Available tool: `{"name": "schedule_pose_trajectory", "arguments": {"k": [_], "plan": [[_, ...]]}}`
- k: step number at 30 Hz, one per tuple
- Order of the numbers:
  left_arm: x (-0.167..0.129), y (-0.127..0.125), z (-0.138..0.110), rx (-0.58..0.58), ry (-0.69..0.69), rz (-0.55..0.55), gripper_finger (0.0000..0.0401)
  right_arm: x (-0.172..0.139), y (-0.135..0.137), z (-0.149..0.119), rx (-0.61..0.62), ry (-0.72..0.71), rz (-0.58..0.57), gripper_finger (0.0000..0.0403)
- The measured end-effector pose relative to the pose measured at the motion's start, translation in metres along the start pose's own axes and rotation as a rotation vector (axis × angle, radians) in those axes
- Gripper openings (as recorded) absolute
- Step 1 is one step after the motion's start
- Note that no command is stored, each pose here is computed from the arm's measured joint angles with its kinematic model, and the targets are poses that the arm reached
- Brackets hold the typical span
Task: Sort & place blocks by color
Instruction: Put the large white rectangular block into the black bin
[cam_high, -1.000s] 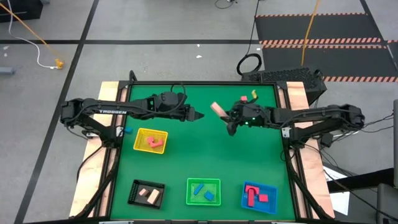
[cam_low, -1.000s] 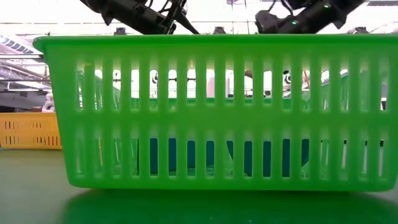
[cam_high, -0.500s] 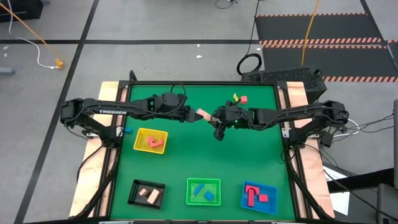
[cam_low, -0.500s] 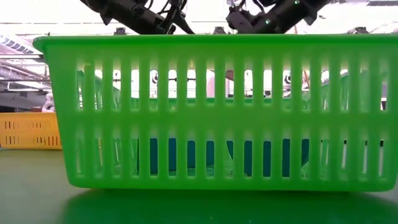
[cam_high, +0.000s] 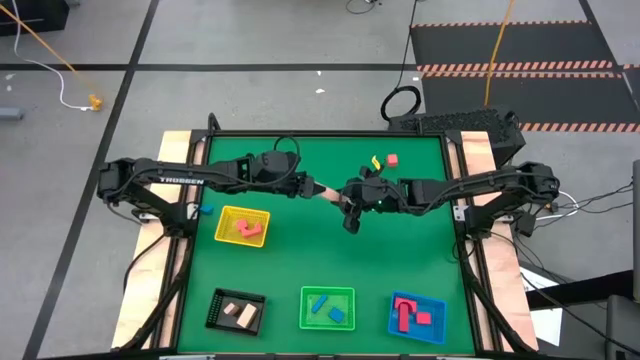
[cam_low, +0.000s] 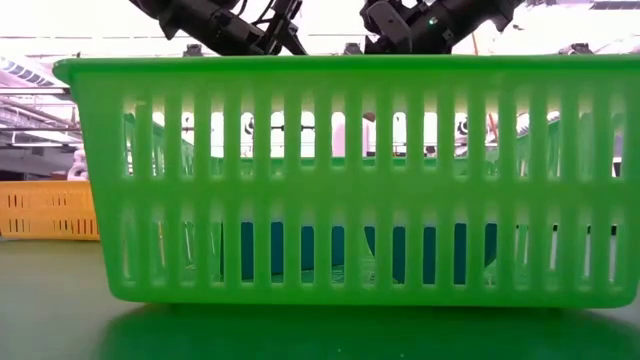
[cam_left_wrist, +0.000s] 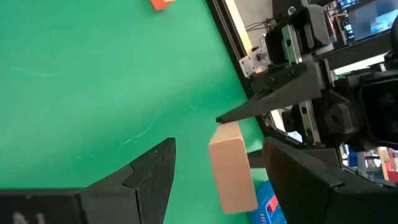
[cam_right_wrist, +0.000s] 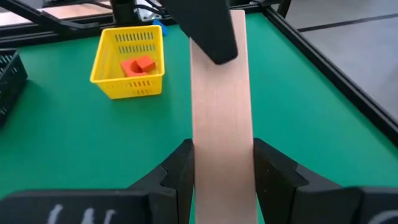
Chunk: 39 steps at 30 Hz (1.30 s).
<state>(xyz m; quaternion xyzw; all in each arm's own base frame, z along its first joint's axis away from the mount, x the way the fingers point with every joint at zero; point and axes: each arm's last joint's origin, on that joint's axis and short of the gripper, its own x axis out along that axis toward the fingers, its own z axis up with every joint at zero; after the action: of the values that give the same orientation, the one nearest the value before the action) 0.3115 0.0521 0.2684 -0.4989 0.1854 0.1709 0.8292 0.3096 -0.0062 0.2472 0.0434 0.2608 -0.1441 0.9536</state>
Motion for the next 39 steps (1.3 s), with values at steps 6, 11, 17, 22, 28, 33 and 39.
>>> {"name": "schedule_pose_trajectory", "arguments": {"k": [6, 11, 17, 22, 28, 33, 39], "plan": [[0.0001, -0.0009, -0.0016, 0.014, 0.005, -0.002, 0.0241, -0.0001, 0.0004, -0.0001, -0.015, 0.001, 0.0, 0.0113], [0.0001, -0.0011, -0.0026, 0.025, 0.009, 0.0, 0.0238, -0.0001, 0.0003, -0.0001, -0.022, 0.0, -0.001, 0.0113], [0.0001, -0.0011, -0.0025, 0.061, 0.008, -0.001, 0.0175, -0.0001, 0.0003, -0.0001, -0.031, 0.001, -0.001, 0.0113], [0.0001, -0.0024, -0.0017, 0.066, 0.0, -0.013, 0.0093, 0.0, 0.0001, -0.0006, -0.041, 0.002, -0.005, 0.0115], [0.0, -0.0041, -0.0004, 0.055, -0.013, -0.029, 0.0064, 0.0, -0.0007, -0.0004, -0.065, -0.002, -0.033, 0.012], [0.0, -0.0042, -0.0005, 0.069, -0.012, -0.03, 0.0065, 0.0, -0.0006, -0.0005, -0.082, -0.001, -0.028, 0.0132], [0.0, -0.0039, -0.0013, 0.091, -0.003, -0.028, 0.0065, -0.0043, -0.0014, 0.0016, -0.068, -0.007, -0.019, 0.0166]]}}
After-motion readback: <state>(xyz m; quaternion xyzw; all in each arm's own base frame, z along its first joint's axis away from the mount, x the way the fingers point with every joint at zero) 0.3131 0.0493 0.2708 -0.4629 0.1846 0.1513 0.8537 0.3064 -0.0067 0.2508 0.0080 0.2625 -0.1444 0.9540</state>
